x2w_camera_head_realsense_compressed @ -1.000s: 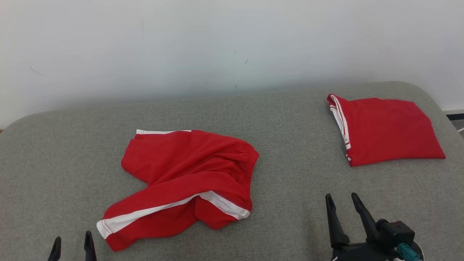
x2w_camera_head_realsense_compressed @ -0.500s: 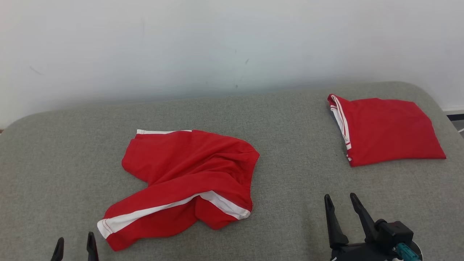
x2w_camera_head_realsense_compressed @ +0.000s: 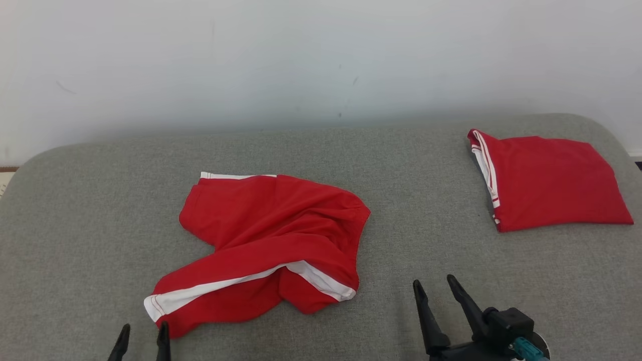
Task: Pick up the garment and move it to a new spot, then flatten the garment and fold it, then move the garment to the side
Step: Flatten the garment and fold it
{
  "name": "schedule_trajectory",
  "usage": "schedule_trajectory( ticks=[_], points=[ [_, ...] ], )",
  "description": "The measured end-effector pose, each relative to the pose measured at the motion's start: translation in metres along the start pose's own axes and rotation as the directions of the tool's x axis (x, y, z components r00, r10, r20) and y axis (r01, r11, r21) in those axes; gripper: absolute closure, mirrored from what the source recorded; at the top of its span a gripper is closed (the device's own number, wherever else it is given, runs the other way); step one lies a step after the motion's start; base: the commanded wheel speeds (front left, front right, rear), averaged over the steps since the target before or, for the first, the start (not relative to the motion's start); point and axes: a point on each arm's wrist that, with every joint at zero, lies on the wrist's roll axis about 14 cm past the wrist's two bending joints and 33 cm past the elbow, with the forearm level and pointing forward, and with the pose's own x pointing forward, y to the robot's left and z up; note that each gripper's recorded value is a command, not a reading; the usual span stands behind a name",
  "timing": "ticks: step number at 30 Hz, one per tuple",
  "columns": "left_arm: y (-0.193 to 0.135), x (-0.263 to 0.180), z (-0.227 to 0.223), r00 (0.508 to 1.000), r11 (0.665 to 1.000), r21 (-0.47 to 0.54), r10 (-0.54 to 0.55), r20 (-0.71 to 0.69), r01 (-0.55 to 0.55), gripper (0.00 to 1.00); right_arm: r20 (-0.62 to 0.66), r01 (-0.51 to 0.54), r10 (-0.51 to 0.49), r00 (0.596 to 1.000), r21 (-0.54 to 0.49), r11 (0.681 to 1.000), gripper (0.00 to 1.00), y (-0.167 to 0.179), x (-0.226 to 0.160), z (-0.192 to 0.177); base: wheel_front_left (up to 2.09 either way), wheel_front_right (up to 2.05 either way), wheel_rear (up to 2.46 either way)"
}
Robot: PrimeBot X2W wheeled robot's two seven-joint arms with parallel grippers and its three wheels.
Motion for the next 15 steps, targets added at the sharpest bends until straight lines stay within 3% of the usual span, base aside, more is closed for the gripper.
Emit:
schedule_trajectory(
  ticks=[15],
  points=[
    [0.003,0.034,-0.047,0.989,0.999,-0.022,-0.031,-0.145,0.028,0.0,-0.149,-0.186,0.196,0.969,0.082,0.979,0.0,0.055,0.026,-0.049,0.0,0.0,0.0]
  ],
)
